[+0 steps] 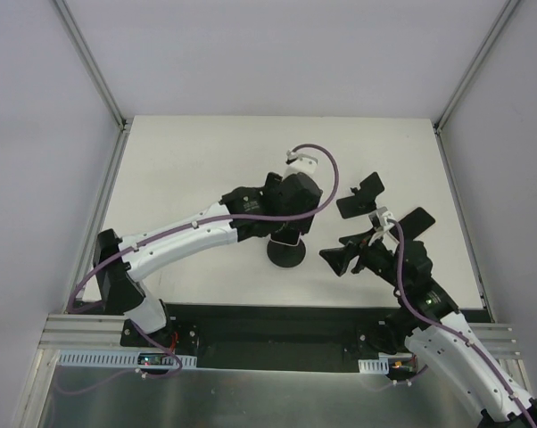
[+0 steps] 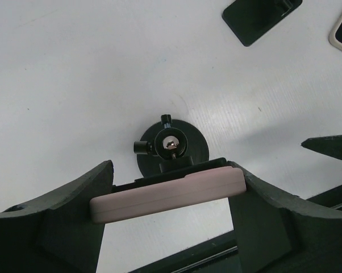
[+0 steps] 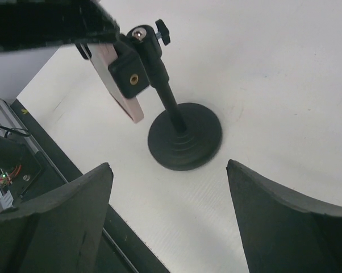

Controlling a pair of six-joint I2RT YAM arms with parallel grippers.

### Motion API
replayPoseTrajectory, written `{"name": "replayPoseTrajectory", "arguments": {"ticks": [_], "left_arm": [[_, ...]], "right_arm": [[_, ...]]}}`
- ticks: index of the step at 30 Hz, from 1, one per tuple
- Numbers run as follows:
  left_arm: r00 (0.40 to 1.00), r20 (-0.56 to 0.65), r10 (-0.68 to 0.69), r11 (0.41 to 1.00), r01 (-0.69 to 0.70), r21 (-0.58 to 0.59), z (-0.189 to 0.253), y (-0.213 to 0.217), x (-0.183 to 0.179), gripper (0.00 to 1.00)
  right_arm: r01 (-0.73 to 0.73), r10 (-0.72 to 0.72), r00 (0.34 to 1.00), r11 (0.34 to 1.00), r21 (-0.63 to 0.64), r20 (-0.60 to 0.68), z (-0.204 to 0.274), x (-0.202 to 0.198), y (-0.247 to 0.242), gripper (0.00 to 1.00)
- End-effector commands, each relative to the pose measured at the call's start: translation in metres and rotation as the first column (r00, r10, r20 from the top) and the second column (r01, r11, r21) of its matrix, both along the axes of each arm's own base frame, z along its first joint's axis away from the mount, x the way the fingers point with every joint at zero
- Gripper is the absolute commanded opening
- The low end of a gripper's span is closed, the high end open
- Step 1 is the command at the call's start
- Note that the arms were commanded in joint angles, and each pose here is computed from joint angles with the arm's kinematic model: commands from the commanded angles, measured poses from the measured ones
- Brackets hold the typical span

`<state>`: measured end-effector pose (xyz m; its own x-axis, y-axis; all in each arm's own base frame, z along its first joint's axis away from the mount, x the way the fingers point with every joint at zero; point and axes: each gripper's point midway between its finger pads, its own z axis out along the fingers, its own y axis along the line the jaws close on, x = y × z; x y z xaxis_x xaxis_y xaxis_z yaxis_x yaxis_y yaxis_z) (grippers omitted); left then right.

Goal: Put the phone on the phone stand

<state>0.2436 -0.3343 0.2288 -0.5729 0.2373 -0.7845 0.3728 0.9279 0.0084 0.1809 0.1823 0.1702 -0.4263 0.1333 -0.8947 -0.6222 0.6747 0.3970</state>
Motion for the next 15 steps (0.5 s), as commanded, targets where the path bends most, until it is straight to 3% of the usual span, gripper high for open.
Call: {"name": "replayPoseTrajectory", "arguments": {"ticks": [1, 9, 13, 14, 15], "left_arm": [[0.992, 0.123, -0.042, 0.993, 0.055, -0.105, 0.085, 0.013, 0.045, 0.0], [0.973, 0.226, 0.035, 0.999, -0.037, 0.003, 0.112, 0.062, 0.153, 0.0], [0.944, 0.306, 0.122, 0.992, -0.11, -0.056, 0.143, 0.09, 0.219, 0.0], [0.948, 0.288, 0.131, 0.991, -0.122, -0.05, 0.129, 0.091, 0.238, 0.0], [0.934, 0.325, 0.147, 0.988, -0.122, -0.097, 0.151, 0.094, 0.248, 0.0]], "right_arm": [[0.056, -0.057, 0.996, 0.998, 0.012, 0.07, 0.021, 0.005, -0.009, 0.84], [0.08, -0.077, 0.996, 0.994, -0.07, 0.048, 0.018, 0.003, -0.02, 0.84], [0.082, -0.079, 0.996, 0.994, -0.068, 0.051, 0.021, 0.0, -0.022, 0.84], [0.083, -0.08, 0.996, 0.994, -0.069, 0.048, 0.021, 0.0, -0.022, 0.84], [0.087, -0.083, 0.995, 0.994, -0.069, 0.049, 0.023, 0.0, -0.023, 0.84]]}}
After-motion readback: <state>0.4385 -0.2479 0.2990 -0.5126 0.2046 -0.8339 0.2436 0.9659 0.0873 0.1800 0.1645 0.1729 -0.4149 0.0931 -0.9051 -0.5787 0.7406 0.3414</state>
